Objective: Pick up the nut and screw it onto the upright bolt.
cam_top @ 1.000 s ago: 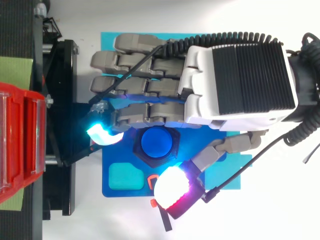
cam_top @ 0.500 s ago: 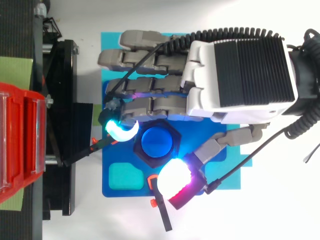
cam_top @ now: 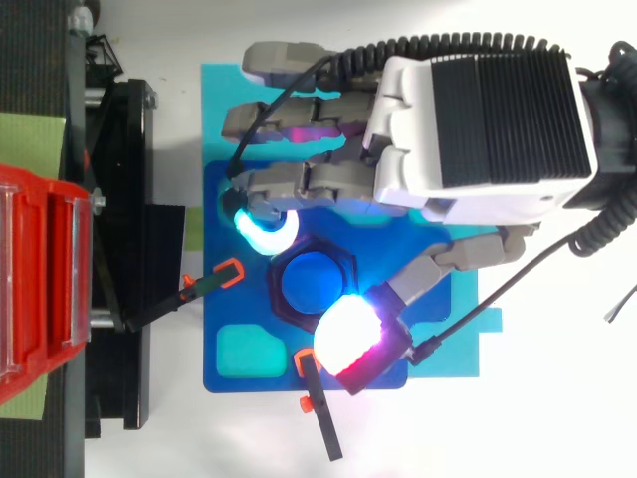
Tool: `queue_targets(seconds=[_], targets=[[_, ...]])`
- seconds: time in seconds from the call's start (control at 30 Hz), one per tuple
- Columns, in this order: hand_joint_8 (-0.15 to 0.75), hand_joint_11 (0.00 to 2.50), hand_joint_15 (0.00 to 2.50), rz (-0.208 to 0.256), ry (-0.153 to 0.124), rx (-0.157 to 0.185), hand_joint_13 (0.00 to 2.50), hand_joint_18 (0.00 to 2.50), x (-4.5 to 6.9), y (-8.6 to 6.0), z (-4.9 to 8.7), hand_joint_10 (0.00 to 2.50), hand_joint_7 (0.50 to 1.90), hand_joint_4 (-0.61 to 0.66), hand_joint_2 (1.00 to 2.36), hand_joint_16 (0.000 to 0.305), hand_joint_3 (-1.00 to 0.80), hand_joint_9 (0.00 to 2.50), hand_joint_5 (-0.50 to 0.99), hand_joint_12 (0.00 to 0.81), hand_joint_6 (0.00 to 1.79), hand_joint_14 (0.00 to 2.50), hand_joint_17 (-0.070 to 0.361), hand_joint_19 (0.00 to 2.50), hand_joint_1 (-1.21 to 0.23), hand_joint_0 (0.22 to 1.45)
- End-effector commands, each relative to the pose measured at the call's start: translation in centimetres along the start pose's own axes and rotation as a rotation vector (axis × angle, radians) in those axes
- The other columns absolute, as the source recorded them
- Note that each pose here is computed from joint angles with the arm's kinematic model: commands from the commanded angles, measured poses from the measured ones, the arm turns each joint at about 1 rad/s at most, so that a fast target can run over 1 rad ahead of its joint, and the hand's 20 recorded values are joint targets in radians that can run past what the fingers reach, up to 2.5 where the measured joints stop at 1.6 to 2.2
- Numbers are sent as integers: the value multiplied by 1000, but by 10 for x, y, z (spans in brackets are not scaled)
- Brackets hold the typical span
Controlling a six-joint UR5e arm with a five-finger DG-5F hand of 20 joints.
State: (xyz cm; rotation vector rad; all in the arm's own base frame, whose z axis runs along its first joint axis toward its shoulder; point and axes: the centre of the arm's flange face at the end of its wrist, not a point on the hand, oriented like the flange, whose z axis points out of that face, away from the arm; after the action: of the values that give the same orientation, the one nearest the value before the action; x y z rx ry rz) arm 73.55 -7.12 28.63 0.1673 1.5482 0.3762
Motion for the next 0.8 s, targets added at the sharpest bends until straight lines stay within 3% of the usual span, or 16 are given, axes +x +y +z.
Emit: queue_targets(seconds=[0.0,0.3,0.43,0.5,0.57,0.63,0.77], targets=[[269,0,0,0,-3,2,570,179,-3,-7,-2,0,1277,142,1000,26,-500,1132,46,254,503,0,59,0,-371,473],[226,59,0,-3,-7,0,882,517,-10,-25,-7,2,1400,64,1000,17,-500,1576,95,187,500,0,39,0,-396,494],[235,231,0,-5,-9,-4,1126,793,-13,-30,-9,9,1362,34,1000,11,-500,1962,103,128,532,0,24,66,-405,500],[243,278,0,-8,-11,-6,1191,847,-17,-35,-10,13,1354,33,1000,10,-500,2027,103,130,537,0,22,88,-406,500],[275,292,0,-8,-12,-11,1225,868,-19,-35,-10,11,1364,7,1000,9,-500,2044,101,136,541,1,21,98,-401,498],[306,271,9,-9,-17,-16,1151,753,-24,-37,-9,10,1381,64,1000,14,-500,1869,71,171,501,0,32,64,-385,491],[288,245,15,-14,-38,-25,969,591,-35,-34,-4,9,1149,172,1000,23,-500,1592,-3,233,505,0,51,62,-366,478]])
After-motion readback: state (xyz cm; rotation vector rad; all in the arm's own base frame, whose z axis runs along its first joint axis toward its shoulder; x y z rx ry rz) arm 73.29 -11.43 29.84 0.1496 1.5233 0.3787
